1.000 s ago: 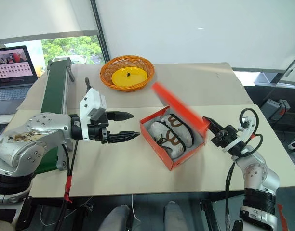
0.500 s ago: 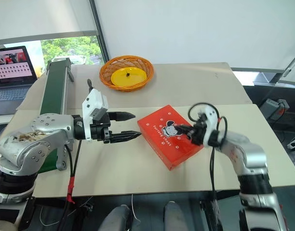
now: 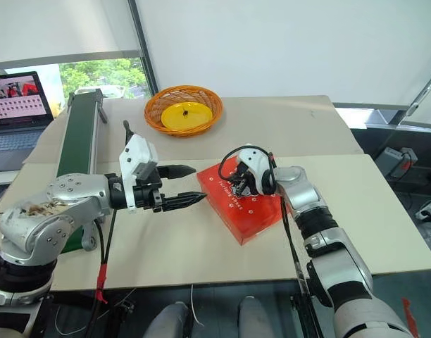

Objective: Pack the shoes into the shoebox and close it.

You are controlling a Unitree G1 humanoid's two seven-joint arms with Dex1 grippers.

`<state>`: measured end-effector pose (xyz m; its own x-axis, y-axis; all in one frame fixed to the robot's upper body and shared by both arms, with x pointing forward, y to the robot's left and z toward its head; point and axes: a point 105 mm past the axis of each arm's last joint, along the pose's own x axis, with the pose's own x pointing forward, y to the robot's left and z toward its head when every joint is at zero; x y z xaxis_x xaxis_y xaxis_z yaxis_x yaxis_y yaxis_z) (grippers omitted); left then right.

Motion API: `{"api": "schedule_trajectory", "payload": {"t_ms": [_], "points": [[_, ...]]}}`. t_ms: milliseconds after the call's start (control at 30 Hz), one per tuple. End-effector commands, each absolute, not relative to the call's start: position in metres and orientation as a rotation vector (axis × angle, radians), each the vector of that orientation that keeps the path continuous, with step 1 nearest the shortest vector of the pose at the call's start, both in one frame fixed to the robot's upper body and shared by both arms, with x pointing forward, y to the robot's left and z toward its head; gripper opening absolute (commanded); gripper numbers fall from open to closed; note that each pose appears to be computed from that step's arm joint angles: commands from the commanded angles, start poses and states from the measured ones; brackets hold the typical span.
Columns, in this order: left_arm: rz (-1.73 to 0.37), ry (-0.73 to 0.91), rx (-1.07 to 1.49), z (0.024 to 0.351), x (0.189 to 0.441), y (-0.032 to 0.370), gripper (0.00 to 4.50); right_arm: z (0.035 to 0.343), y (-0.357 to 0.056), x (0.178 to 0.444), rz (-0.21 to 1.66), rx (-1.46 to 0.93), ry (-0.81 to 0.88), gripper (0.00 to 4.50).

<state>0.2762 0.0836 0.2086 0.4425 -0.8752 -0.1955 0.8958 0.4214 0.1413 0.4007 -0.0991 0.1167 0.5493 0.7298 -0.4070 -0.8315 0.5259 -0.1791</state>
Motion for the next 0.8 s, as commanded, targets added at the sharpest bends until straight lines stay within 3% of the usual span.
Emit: {"api": "schedule_trajectory", "payload": {"t_ms": [33,167,467,633,800], "points": [[-1.091,0.047,0.257,0.218,0.275,0.086,3.52,0.133,-0.105,0.378,1.036,-0.321,0.290,0.32],[-1.074,0.062,0.262,0.213,0.280,0.089,3.52,0.178,-0.111,0.330,1.168,-0.330,0.218,1.49],[-1.074,0.041,0.299,0.210,0.285,0.095,3.52,0.197,-0.129,0.283,1.175,-0.392,0.222,4.48],[-1.065,0.070,0.328,0.202,0.285,0.105,3.52,0.198,-0.141,0.266,1.151,-0.411,0.254,4.48],[-1.016,0.098,0.335,0.192,0.290,0.118,3.52,0.202,-0.155,0.268,1.078,-0.422,0.269,4.48]]}}
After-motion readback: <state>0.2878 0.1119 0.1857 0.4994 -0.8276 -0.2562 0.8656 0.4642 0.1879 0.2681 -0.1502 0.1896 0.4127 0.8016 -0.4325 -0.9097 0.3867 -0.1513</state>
